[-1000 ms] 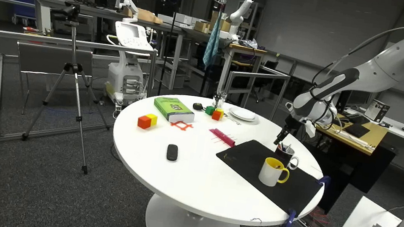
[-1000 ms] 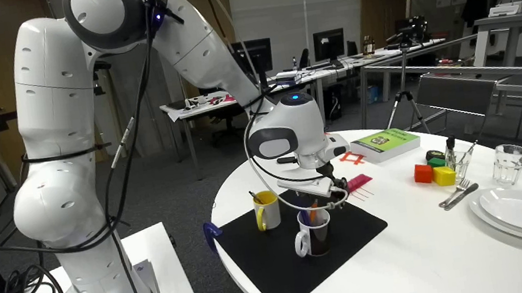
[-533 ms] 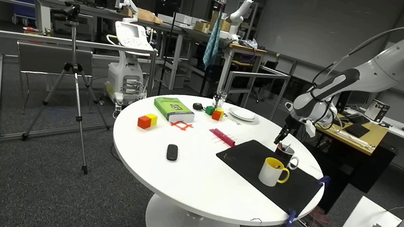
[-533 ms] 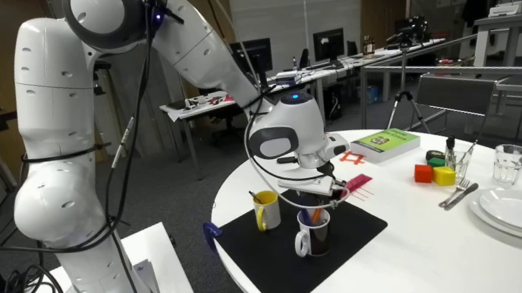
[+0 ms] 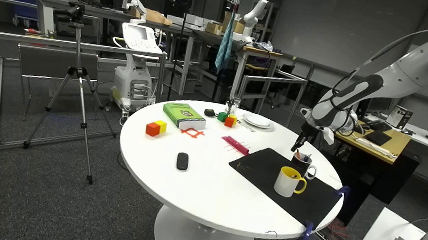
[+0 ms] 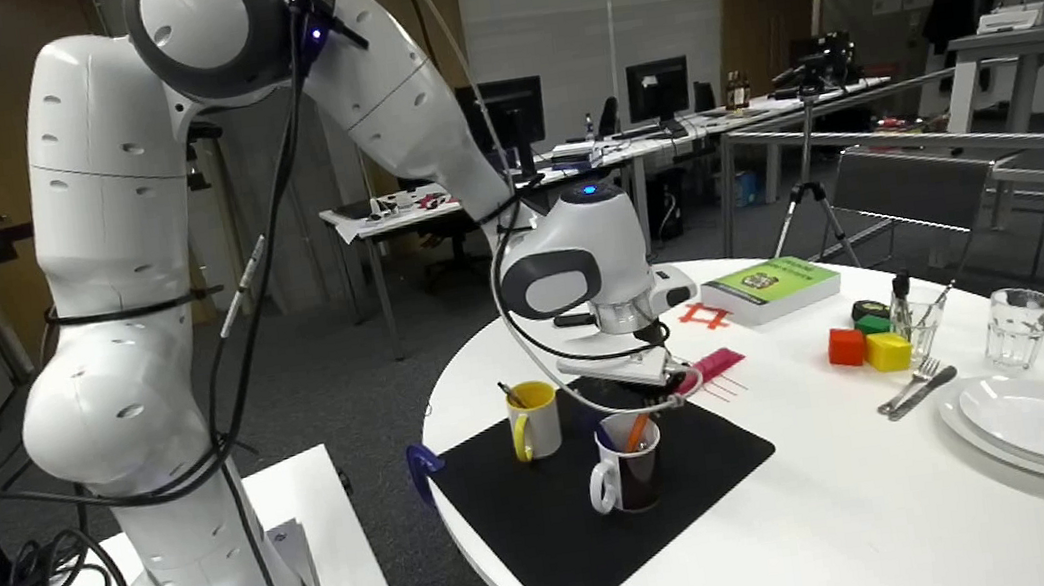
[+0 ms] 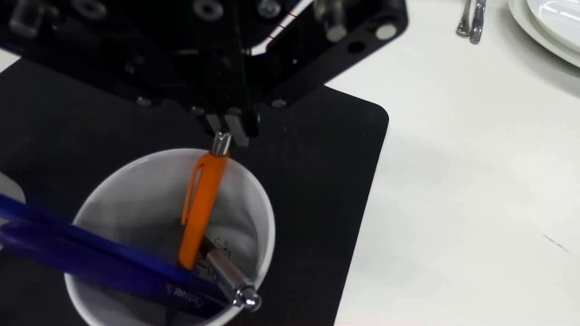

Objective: Move the orange pen from the right cup to the left cup

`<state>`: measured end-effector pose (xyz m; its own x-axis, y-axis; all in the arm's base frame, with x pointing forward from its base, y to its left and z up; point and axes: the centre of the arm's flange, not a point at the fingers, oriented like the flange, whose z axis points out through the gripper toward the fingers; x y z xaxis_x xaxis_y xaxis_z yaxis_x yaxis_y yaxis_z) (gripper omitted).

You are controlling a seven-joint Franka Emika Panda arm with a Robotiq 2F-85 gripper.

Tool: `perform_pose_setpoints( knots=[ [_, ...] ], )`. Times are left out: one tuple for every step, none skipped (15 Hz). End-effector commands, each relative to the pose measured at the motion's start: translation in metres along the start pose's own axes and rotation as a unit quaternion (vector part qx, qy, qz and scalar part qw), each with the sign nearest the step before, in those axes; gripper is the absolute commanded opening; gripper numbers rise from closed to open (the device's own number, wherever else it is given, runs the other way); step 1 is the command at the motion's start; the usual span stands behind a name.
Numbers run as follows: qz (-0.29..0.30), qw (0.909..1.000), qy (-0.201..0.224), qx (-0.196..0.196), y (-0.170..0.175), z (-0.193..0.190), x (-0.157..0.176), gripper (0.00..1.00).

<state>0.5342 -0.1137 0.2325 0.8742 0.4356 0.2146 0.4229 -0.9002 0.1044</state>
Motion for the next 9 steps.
perform_pose_setpoints(
  knots=[
    [-0.001, 1.0000, -0.006, -0.004, 0.002, -0.007, 0.004, 0.00],
    [-0.002, 1.0000, -0.006, -0.005, 0.001, -0.008, 0.004, 0.00],
    [-0.003, 1.0000, -0.007, -0.006, 0.000, -0.010, 0.005, 0.00],
    [-0.001, 0.9999, -0.005, -0.009, -0.001, -0.011, 0.006, 0.00],
    [0.003, 0.9999, -0.005, -0.011, -0.003, -0.013, 0.006, 0.26],
    [0.011, 0.9998, -0.004, -0.017, -0.005, -0.016, 0.007, 0.27],
    [0.020, 0.9996, -0.004, -0.019, -0.008, -0.020, 0.007, 0.32],
    [0.025, 0.9994, 0.000, -0.022, -0.010, -0.025, 0.006, 0.41],
    [0.033, 0.9991, 0.003, -0.028, -0.011, -0.030, 0.006, 0.48]
  ],
)
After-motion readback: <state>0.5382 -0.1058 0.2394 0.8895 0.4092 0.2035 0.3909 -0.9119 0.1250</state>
